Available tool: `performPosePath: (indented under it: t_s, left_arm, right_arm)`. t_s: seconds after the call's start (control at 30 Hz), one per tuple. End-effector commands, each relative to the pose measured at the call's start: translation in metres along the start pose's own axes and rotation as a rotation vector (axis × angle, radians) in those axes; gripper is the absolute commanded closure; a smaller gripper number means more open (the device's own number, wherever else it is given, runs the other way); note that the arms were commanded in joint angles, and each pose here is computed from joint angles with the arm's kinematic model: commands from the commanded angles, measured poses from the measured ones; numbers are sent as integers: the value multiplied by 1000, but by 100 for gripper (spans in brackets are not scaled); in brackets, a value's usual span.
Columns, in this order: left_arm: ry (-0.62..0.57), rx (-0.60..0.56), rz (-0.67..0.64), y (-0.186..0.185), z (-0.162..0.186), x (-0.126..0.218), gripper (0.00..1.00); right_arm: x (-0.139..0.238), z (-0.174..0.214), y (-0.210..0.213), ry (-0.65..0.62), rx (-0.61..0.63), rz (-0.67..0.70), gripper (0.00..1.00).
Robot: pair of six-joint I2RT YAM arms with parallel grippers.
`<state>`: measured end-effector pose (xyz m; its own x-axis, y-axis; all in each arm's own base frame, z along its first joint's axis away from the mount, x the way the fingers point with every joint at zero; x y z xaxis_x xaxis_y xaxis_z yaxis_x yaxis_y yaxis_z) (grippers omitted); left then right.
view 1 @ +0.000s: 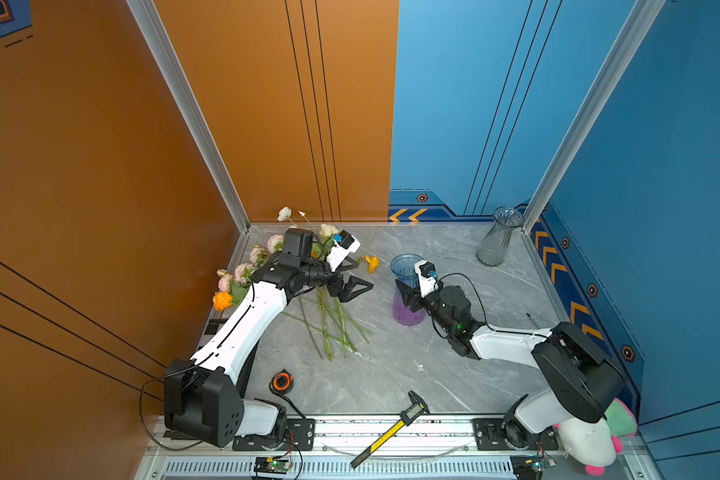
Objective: Arrange the flowers into the vase
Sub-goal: 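Carry the blue-purple vase toward the flowers and set it down with the right gripper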
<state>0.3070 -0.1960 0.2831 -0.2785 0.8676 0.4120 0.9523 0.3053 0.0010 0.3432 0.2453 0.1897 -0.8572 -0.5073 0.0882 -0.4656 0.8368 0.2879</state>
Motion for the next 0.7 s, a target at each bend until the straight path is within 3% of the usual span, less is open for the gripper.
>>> performPosePath:
  t_s: [0.0,0.27,0.53,0.67]
  left_arm:
    - [-14,-8,25,-2,-4,4,2]
    - [-16,9,-15,9,-3,12,2]
    - [-20,18,-33,15,-3,17,2]
    - [-21,17,-39,16,-3,19,2]
  right_arm:
    - [2,-57,20,-267,-66,-39,82]
    - [5,-27,41,-181,-101,-59,71]
    - [14,-6,41,-116,-86,-33,35]
    - [19,0,42,-72,-52,-13,26]
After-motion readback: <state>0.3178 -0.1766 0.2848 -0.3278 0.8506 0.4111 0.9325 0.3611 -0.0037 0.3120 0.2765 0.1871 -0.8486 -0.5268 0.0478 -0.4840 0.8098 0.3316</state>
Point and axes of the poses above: each gripper's point midway between its finger pads, its own x axis back along the fingers, its own y axis along the line the jaws close on, z = x × y, the point moved 3 cm from there along x, back along the fingers, and after that the axes turned 15 degrees about -x, right-handed, at the moved point
